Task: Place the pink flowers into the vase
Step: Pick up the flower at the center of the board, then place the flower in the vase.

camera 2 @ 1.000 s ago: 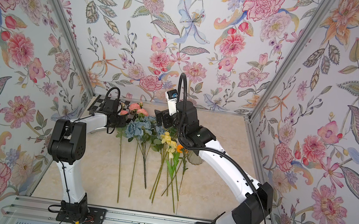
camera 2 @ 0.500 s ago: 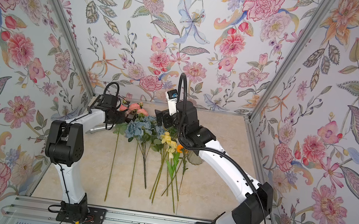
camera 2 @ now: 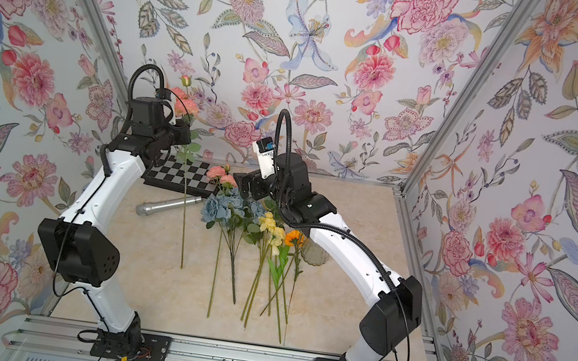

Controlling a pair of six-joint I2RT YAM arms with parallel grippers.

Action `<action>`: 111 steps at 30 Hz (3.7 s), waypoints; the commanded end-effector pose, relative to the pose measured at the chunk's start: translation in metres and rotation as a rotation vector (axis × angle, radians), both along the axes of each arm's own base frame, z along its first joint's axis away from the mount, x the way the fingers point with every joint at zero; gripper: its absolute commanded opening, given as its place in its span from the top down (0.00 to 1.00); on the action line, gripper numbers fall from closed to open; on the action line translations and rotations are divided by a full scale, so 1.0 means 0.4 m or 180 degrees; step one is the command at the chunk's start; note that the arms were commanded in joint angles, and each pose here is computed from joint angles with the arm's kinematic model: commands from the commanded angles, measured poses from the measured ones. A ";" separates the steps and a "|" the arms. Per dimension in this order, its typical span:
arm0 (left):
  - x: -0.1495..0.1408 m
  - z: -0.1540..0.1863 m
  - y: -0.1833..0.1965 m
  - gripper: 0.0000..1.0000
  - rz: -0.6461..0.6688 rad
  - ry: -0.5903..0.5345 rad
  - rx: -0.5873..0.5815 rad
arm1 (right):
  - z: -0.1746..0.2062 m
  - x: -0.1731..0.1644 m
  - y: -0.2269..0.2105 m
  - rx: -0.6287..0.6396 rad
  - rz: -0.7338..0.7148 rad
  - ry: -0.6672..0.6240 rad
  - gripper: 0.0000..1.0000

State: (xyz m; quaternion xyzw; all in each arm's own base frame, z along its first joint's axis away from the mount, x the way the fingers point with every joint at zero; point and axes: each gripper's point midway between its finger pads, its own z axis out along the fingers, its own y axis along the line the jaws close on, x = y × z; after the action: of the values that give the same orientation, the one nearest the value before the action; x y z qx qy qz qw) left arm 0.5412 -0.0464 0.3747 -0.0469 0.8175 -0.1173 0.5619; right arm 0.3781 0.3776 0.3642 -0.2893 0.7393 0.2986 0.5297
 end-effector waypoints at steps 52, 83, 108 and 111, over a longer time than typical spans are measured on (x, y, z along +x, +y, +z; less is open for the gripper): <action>-0.112 0.257 -0.248 0.87 -0.0977 -0.0765 -0.0573 | 0.085 0.206 0.274 0.1085 0.0777 0.0226 0.93; -0.110 0.113 -0.154 0.01 -0.0354 -0.0491 -0.0133 | 0.372 0.151 -0.114 0.1050 -0.0026 -0.0424 1.00; -0.099 -0.208 -0.131 0.01 -0.0165 0.0329 0.0084 | 0.591 -0.173 -0.594 0.0681 -0.1632 -0.1603 1.00; -0.098 -0.235 -0.129 0.00 -0.0153 0.0417 0.0127 | 0.594 -0.190 -0.621 0.0629 -0.1748 -0.1671 1.00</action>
State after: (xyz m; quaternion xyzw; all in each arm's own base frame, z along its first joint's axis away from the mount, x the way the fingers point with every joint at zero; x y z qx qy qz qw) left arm 0.5010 -0.0977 0.3005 -0.0297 0.8428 -0.1305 0.5213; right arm 0.3047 0.1433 0.6017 -0.1044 0.5970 0.1704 0.7770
